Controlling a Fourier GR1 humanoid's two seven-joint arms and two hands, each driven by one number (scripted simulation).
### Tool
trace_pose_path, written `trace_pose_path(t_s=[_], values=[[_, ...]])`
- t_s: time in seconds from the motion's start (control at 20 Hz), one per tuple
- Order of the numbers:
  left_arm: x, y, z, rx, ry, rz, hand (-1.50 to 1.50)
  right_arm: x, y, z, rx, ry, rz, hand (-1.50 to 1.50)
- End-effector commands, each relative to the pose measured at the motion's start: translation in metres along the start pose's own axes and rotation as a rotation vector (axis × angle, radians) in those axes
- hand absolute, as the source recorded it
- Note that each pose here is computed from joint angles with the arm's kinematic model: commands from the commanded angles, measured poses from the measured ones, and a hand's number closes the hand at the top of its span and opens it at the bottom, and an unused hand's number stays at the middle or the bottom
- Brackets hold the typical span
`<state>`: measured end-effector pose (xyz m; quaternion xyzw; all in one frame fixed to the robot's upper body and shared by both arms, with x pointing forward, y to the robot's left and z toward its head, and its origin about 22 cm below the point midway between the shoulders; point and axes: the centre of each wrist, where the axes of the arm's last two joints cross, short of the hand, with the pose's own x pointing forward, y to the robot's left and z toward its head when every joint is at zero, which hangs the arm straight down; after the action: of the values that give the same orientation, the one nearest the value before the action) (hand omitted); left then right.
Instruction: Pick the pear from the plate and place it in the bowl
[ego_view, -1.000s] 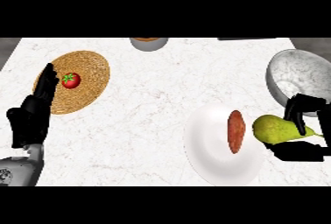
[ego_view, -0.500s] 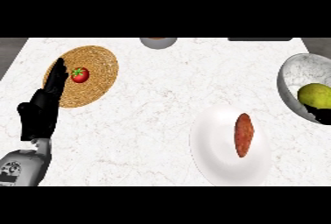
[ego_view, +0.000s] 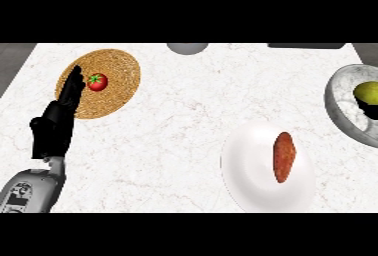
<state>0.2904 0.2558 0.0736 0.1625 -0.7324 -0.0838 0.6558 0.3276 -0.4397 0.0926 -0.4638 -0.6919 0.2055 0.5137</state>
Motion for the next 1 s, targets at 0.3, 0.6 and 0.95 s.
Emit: trace_pose_path(t_s=[0.3,0.6,0.95], values=[[0.012,-0.009,-0.002,-0.026,-0.037,0.011,0.00,-0.029,0.026,-0.017,0.125,0.176,-0.116,-1.50],[0.021,-0.005,-0.007,-0.033,-0.043,0.024,0.00,-0.034,0.031,-0.015,0.158,0.078,-0.316,-1.50],[0.012,-0.015,-0.010,-0.012,-0.016,0.023,0.00,-0.052,-0.006,-0.018,0.035,0.073,-0.433,-1.50]])
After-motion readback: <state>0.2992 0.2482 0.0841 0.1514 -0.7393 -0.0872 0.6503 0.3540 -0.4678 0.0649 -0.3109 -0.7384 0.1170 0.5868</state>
